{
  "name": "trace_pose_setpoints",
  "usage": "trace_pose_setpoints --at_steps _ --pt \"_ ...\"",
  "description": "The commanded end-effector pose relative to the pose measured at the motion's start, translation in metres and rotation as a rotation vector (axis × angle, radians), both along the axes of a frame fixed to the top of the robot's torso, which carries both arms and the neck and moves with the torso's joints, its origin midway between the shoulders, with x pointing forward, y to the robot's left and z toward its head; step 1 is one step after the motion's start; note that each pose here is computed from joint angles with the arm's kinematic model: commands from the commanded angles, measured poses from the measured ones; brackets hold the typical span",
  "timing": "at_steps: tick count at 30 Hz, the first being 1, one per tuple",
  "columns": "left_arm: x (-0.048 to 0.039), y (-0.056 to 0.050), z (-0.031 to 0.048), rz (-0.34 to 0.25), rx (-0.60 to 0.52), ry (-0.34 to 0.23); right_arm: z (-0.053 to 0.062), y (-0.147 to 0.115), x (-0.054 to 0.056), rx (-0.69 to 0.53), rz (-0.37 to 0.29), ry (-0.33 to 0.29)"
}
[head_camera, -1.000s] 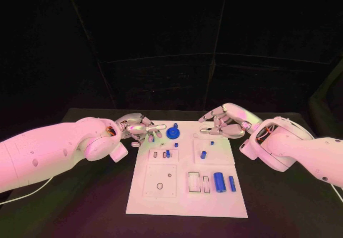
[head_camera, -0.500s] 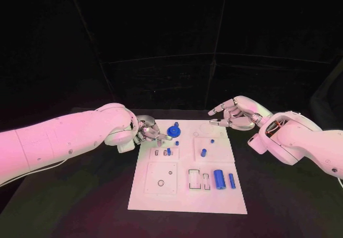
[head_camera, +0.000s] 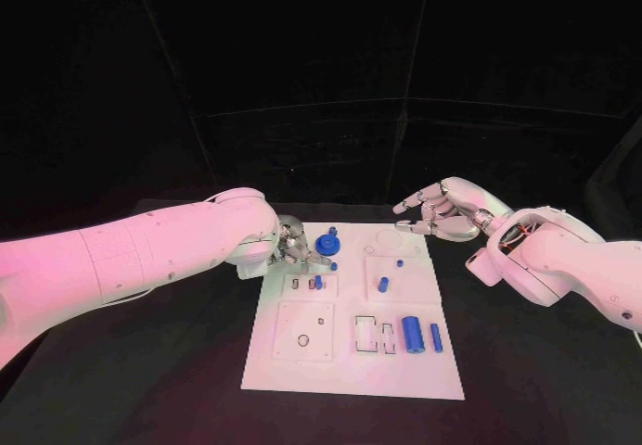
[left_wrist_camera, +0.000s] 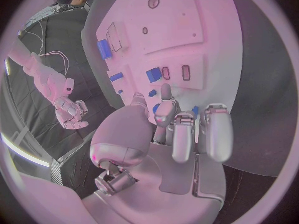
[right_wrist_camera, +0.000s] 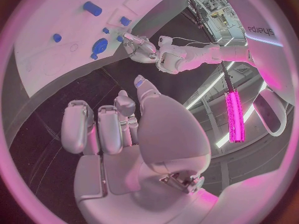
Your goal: Assemble the parts on the task board
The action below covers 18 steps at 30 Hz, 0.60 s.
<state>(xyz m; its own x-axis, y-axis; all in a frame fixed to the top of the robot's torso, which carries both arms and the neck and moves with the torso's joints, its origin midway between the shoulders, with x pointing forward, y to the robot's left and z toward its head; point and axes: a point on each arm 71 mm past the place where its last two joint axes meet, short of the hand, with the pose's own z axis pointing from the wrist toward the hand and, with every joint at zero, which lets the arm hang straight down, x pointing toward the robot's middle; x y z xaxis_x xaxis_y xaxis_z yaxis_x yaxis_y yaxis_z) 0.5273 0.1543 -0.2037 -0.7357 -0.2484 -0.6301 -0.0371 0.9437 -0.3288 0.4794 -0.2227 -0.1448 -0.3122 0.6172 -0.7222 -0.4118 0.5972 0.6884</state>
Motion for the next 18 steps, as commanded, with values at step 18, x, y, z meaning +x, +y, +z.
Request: trace_pose_setpoints --at_steps 18 --pt "-0.0014 -0.017 -0.0044 -0.048 0.07 0.039 -0.003 0.002 0.006 -0.011 -0.007 0.03"
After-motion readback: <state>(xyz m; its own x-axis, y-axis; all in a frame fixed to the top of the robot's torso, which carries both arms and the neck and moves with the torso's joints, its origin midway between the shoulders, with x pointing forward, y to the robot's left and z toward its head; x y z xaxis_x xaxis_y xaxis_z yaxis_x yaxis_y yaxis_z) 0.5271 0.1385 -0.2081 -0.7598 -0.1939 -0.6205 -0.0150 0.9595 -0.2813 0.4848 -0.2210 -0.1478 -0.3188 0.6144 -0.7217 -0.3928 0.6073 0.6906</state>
